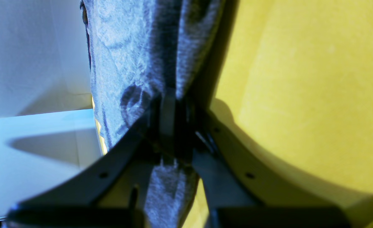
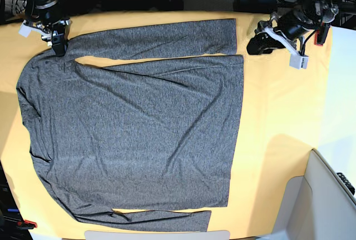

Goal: Fold the T-shirt properly
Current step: 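Lift the grasped edge and pull it toward the robot base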

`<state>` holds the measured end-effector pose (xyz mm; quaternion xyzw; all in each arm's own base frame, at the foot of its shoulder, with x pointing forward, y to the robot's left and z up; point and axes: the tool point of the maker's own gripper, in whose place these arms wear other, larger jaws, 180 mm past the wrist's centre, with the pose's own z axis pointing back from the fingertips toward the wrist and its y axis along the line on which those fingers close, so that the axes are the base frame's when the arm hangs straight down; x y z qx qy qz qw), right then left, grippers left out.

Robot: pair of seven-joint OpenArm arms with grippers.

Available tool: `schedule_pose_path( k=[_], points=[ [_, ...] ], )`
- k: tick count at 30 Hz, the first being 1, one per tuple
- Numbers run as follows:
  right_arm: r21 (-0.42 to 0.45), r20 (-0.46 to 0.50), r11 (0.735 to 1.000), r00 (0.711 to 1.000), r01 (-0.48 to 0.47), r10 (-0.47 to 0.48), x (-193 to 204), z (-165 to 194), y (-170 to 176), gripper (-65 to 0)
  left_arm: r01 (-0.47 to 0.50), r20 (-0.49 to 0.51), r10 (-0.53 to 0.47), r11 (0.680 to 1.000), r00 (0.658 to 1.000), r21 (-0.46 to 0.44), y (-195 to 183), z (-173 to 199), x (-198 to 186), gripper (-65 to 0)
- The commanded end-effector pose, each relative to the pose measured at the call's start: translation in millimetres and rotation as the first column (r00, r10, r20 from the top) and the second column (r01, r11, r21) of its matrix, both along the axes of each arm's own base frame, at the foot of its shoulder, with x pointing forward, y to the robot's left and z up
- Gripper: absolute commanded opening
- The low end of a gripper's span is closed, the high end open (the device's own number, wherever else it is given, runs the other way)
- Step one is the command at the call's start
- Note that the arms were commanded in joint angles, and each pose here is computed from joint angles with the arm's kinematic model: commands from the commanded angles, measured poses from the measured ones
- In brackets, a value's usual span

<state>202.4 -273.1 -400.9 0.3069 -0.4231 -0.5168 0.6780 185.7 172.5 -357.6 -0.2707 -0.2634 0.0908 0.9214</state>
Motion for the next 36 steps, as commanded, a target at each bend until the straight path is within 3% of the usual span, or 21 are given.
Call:
schedule_pose_path(
  k=[1, 6, 11, 21, 34, 36],
  points=[
    [0.001, -0.041, 1.0, 0.999, -0.029, 0.029, -2, -6, 6, -64.0, -0.011, 0.007, 0.011, 0.999, 1.0, -0.033, 5, 5, 7, -40.5],
    [-0.001, -0.04, 1.0, 0.999, -0.025, 0.025, -2, -6, 5, -64.0, -0.086, -0.167, 0.058, 0.982, 0.984, -0.166, 13, -33, -3, -40.4],
    [-0.003, -0.04, 1.0, 0.999, -0.024, 0.024, -2, -6, 4, -64.0, -0.129, -0.265, 0.076, 0.973, 0.961, -0.189, 16, -59, -18, -40.3],
    [-0.016, -0.054, 0.999, 0.998, -0.036, 0.035, 0, -7, 5, -64.0, 0.042, -0.272, -0.108, 0.97, 0.956, -0.238, -29, -69, -36, -40.4],
    [-0.011, -0.056, 0.998, 0.996, -0.066, 0.066, 4, -8, 12, -64.1, 0.137, -0.305, -0.227, 0.948, 0.925, -0.287, -65, -75, -55, -40.9],
    [-0.008, -0.056, 0.997, 0.996, -0.072, 0.071, 4, -9, 15, -64.1, 0.141, -0.304, -0.229, 0.948, 0.925, -0.285, -64, -75, -55, -44.3]
  ],
)
